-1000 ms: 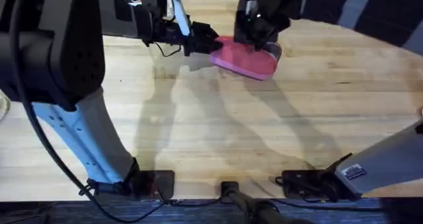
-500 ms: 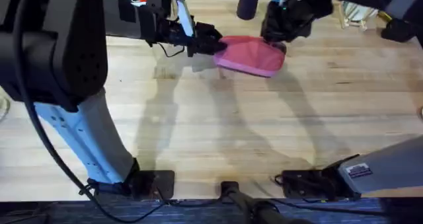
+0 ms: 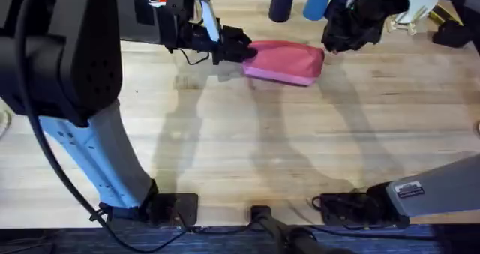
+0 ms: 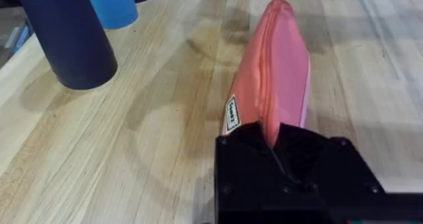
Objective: Unzip the bag, pick up the pens from the table one at a time and place them inside, then zip the bag closed.
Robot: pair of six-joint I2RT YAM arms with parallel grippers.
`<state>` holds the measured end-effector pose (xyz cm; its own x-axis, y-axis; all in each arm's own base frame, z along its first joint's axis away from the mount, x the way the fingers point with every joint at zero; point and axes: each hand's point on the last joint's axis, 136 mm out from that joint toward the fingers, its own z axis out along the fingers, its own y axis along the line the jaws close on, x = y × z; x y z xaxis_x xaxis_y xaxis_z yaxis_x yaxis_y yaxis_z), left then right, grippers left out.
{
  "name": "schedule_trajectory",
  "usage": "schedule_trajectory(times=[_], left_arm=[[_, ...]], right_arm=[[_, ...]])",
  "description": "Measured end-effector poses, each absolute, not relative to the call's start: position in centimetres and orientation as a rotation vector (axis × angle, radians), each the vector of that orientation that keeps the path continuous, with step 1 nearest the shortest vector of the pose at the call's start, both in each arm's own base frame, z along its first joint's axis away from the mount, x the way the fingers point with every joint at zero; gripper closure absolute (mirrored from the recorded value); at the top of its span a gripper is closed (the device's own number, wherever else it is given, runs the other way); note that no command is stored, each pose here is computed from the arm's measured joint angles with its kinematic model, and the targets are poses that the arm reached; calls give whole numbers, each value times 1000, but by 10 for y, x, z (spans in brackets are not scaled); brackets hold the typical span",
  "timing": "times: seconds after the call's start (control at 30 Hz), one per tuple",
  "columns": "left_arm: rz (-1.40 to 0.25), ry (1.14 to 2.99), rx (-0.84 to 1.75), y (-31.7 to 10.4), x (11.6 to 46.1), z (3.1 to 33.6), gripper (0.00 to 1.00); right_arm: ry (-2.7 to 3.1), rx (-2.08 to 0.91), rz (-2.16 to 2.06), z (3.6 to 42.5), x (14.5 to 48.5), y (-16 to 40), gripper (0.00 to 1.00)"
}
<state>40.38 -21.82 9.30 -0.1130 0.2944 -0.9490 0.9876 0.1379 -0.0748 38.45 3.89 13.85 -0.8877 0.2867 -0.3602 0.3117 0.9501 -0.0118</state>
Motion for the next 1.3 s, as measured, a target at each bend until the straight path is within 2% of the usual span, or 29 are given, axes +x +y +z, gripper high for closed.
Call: schedule_trajectory(times=[0.17, 0.33, 0.57, 0.63, 0.9, 1.03, 1.2, 1.23, 1.3], left_arm=[[-1026, 1559, 1287, -219, 403, 93, 958], [-1031, 1559, 1286, -219, 402, 93, 958], [-1033, 1566, 1284, -219, 402, 93, 958], [-1020, 1577, 1276, -215, 405, 92, 958], [-1015, 1581, 1270, -213, 406, 91, 958], [-1015, 1581, 1270, -213, 406, 91, 958], [-1015, 1581, 1270, -213, 406, 91, 958], [-1015, 1581, 1270, -213, 406, 92, 958], [-1014, 1581, 1270, -213, 407, 91, 958]], right_arm=[[2754, 478, -98, 137, 382, 27, 968], [2790, 546, -112, 118, 367, 10, 968], [2797, 656, -222, 79, 344, -15, 968], [2816, 704, -295, 59, 326, -25, 968], [2799, 730, -326, 57, 325, -30, 968], [2775, 726, -315, 67, 324, -30, 970], [2661, 621, -244, 116, 329, -20, 971], [2630, 581, -223, 130, 331, -15, 956], [2578, 502, -192, 154, 330, -6, 854]])
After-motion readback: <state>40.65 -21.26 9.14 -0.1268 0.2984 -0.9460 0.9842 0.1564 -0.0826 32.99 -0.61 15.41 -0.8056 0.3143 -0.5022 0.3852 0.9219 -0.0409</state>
